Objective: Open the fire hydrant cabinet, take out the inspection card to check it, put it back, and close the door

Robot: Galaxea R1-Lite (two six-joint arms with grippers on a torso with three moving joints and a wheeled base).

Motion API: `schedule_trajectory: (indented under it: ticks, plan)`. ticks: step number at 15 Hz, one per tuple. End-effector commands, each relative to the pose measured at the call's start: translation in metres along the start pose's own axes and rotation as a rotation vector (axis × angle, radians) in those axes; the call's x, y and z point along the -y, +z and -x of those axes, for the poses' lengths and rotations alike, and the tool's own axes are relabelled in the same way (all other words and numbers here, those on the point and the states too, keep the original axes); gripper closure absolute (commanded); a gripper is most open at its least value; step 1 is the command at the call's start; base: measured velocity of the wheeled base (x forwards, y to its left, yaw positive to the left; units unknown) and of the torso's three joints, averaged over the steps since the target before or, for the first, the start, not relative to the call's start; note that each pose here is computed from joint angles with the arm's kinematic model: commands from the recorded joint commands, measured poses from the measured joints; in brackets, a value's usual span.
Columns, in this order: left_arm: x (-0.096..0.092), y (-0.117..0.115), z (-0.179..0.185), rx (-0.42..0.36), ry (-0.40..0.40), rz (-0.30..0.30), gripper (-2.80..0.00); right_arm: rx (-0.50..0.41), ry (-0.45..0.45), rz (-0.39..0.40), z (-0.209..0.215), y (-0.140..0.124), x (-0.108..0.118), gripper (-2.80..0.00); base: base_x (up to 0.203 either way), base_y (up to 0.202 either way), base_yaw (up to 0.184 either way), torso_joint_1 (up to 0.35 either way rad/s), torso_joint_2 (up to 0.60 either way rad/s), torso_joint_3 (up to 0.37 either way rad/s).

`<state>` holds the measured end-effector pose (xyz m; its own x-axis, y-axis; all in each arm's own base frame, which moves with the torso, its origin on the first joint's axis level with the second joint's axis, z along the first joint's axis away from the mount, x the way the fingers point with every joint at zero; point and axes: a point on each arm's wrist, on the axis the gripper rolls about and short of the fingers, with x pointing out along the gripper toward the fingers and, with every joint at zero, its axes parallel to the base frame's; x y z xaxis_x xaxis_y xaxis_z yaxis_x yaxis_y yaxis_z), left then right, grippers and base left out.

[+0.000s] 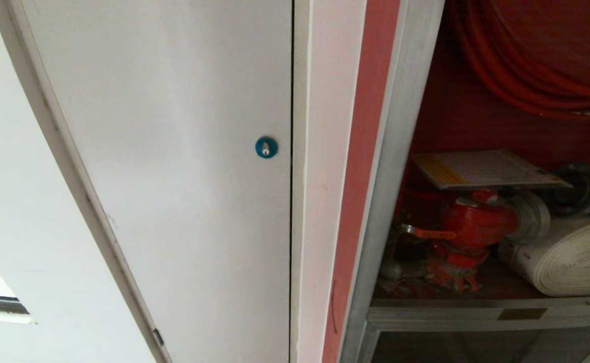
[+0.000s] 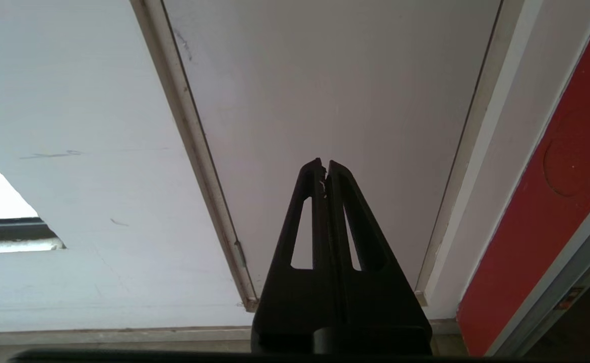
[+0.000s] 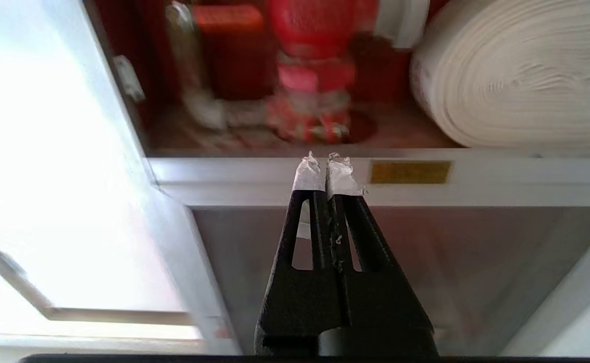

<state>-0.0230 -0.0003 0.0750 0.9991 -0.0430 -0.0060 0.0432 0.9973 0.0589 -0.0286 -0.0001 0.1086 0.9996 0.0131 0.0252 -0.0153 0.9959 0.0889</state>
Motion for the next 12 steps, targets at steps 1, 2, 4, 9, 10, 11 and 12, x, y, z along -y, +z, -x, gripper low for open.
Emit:
schedule_trajectory:
  ticks: [1, 2, 4, 9, 10, 11, 12]
  plan:
    - [0.000, 0.000, 0.000, 0.000, 0.000, -0.001, 0.00, -0.027, 0.014, -0.065, -0.007, 0.032, -0.003, 0.00, 0.000, 0.000, 0.000, 0.000, 0.00, 0.000]
    - [0.000, 0.000, 0.000, 0.000, -0.001, -0.001, 0.00, -0.035, 0.036, -0.140, -0.013, 0.055, -0.006, 0.00, 0.000, 0.000, 0.000, 0.000, 0.00, 0.000]
    - [0.000, 0.000, 0.000, 0.000, 0.000, -0.001, 0.00, -0.044, 0.079, -0.350, -0.031, 0.105, -0.011, 0.00, 0.000, 0.000, 0.000, 0.000, 0.00, 0.000]
    - [0.000, 0.000, 0.000, 0.000, 0.000, -0.001, 0.00, -0.215, 0.155, -0.809, -0.098, 0.143, -0.018, 0.00, 0.000, 0.000, 0.000, 0.000, 0.00, 0.000]
    - [0.000, 0.000, 0.000, 0.000, -0.002, -0.001, 0.00, -0.260, 0.166, -0.860, -0.112, 0.143, -0.020, 0.00, 0.000, 0.000, 0.000, 0.000, 0.00, 0.000]
    - [0.000, 0.000, 0.000, 0.000, 0.000, 0.001, 0.00, -0.306, 0.178, -0.900, -0.124, 0.142, -0.024, 0.00, 0.000, 0.000, 0.000, 0.000, 0.00, 0.000]
    - [0.000, 0.000, 0.000, 0.000, 0.000, -0.001, 0.00, -0.356, 0.186, -0.945, -0.137, 0.140, -0.028, 0.00, 0.000, 0.000, 0.000, 0.000, 0.00, 0.000]
